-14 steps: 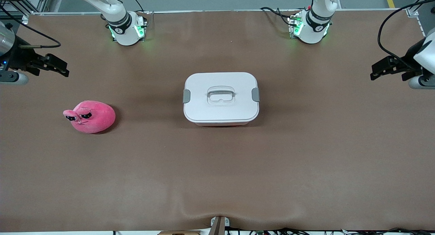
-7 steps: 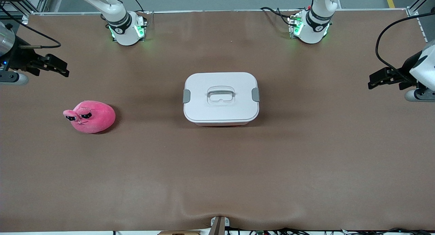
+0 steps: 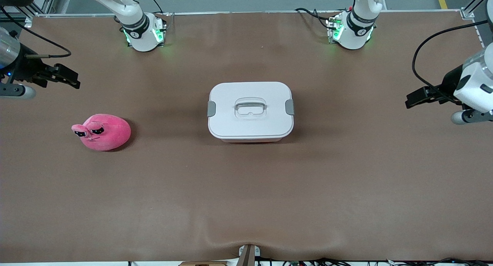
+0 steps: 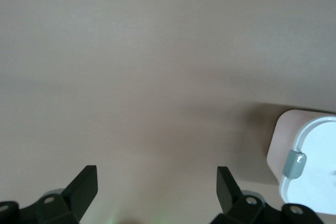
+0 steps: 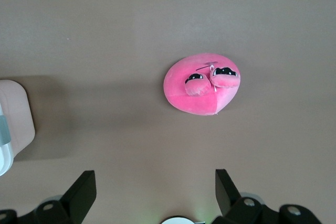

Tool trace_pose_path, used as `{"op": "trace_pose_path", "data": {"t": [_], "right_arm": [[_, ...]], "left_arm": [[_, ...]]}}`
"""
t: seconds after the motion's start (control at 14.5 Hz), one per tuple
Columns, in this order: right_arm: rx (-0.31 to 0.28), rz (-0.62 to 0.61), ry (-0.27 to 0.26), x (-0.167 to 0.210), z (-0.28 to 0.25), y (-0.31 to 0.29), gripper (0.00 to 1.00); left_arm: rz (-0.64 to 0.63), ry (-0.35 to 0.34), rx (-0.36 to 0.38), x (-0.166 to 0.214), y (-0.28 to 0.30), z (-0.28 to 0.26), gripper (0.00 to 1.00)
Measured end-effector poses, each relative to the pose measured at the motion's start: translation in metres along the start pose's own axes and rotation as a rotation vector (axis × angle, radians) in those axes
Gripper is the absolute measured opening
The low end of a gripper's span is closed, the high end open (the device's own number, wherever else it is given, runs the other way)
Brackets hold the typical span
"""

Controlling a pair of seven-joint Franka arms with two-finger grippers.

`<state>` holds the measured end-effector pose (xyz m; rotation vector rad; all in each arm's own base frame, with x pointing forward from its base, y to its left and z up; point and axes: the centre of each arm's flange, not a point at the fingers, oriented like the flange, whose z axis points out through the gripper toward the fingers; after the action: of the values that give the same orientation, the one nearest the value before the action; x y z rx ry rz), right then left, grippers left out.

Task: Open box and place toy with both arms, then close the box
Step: 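Move the left gripper to the box lid while the right gripper reaches the toy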

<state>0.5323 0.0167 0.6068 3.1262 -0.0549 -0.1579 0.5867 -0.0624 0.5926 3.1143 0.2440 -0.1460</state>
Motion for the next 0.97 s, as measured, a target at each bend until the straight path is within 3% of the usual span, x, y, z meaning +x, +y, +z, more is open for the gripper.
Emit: {"op": "trace_pose_path", "data": {"t": [0.55, 0.97], "right_arm": [[0.006, -0.143, 0.012, 0.026, 0.041, 0.037, 1.0], [-0.013, -0.406, 0.039, 0.073, 0.098, 0.032, 1.0]], "left_arm": [[-0.163, -0.015, 0.018, -0.005, 0.089, 0.036, 1.0], [-0.388, -0.007, 0.032, -0.039, 0.166, 0.047, 1.0]]}}
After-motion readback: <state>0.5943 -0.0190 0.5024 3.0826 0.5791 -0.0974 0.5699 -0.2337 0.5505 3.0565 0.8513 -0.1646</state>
